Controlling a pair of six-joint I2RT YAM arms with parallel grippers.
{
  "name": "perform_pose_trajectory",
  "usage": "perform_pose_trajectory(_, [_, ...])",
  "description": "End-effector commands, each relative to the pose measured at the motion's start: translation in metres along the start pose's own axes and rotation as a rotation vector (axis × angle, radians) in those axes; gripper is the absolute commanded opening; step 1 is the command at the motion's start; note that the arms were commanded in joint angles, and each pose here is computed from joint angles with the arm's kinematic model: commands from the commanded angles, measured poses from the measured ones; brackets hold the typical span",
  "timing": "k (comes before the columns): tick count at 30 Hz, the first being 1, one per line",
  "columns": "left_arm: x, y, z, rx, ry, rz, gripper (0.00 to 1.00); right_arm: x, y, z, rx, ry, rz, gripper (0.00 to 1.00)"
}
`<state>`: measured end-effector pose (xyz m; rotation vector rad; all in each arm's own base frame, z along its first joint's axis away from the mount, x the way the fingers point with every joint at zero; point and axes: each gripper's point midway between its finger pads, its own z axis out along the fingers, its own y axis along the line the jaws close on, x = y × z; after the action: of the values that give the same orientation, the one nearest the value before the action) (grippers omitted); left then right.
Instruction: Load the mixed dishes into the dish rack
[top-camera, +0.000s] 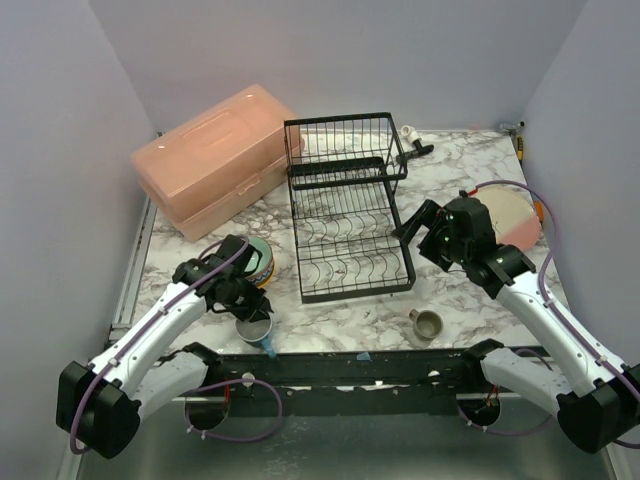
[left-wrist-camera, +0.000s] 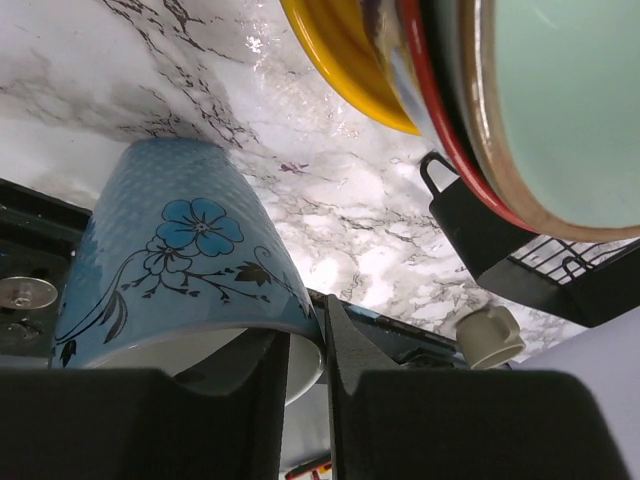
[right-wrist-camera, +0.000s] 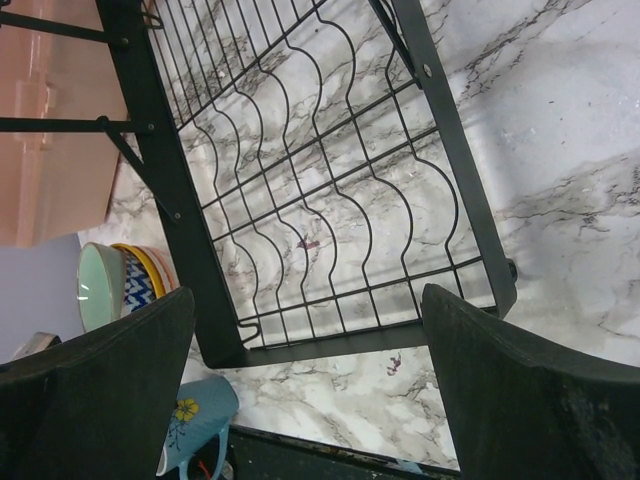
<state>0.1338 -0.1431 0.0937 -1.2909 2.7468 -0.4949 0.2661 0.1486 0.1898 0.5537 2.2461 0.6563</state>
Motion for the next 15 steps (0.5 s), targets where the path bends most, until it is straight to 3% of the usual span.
perform_pose_trajectory(1, [-0.008,0.024,0.014,-0.109,-0.067,-0.109,0.15,0.004,0.0,0.003,-0.012,0.016,0.017,0.97])
perform_pose_trajectory(6, [-0.011,0.028,0.011,-0.111,-0.102,-0.08,0.0,0.007,0.0,0.005,-0.011,0.032,0.018,0.96])
perform_pose_trajectory(15, [-0.012,0.011,-0.02,0.049,-0.146,-0.005,0.0,0.006,0.001,0.002,-0.015,0.03,0.022,0.96])
